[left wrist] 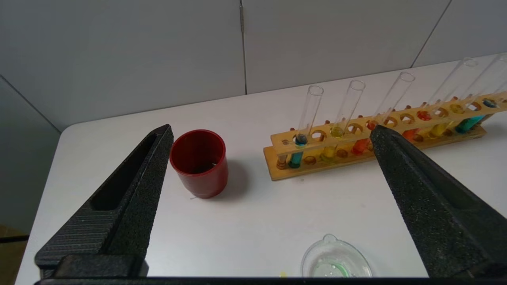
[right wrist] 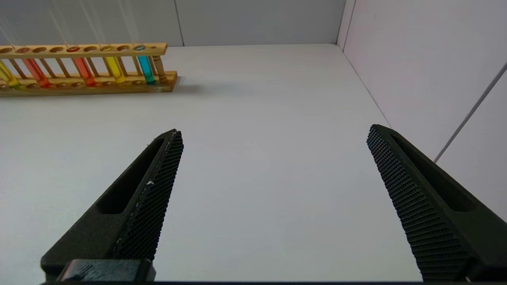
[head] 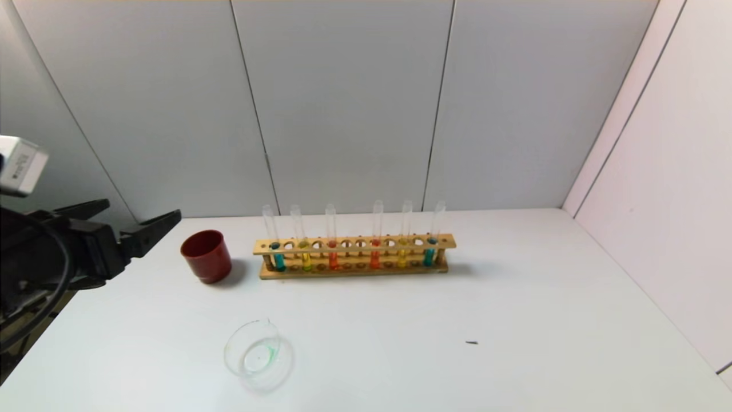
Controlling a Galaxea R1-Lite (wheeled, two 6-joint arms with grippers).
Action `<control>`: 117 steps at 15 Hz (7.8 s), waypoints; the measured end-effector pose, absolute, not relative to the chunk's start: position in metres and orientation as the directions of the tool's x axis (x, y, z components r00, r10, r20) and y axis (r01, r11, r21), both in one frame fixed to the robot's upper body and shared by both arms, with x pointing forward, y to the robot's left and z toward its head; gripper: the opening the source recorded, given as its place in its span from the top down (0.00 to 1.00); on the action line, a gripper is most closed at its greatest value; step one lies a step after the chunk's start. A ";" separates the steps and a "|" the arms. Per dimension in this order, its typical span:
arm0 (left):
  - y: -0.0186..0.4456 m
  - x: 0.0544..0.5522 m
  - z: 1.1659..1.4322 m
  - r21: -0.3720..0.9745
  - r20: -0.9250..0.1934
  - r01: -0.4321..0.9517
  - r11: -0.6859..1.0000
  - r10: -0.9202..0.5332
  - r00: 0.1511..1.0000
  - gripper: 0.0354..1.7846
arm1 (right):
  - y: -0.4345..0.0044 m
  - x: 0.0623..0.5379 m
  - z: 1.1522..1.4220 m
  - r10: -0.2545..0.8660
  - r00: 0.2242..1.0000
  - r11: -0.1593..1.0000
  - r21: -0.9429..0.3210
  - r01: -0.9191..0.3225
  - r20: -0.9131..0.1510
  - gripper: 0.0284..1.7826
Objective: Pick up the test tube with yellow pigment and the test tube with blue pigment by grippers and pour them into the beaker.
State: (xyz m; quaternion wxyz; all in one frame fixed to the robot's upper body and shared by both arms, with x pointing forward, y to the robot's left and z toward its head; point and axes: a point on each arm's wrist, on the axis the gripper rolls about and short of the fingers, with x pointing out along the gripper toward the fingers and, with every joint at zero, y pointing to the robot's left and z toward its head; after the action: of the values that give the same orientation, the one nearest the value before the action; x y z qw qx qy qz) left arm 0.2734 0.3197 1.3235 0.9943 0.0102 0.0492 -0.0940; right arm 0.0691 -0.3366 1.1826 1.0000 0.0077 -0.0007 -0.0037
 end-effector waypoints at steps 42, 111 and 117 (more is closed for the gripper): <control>0.240 0.441 1.193 -0.032 -0.126 0.196 0.980 -0.198 0.972 0.07 | -0.337 0.069 1.183 -0.007 1.000 1.000 0.015 0.007 0.001 0.05; 0.286 0.256 1.295 0.563 -0.548 0.313 0.765 0.061 0.834 0.84 | -0.337 0.069 1.183 -0.007 1.000 1.000 0.015 0.007 0.002 0.05; 0.261 0.266 1.275 0.612 -0.634 0.427 0.666 0.091 0.768 0.84 | -0.337 0.069 1.183 -0.008 1.000 1.000 0.015 0.008 0.002 0.05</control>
State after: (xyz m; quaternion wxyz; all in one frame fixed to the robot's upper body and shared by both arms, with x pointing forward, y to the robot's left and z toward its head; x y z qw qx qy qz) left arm 0.2661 0.2614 1.2745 0.8523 0.3969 0.3263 -0.0983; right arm 0.0691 -0.3366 1.1827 1.0000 0.0074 -0.0009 -0.0039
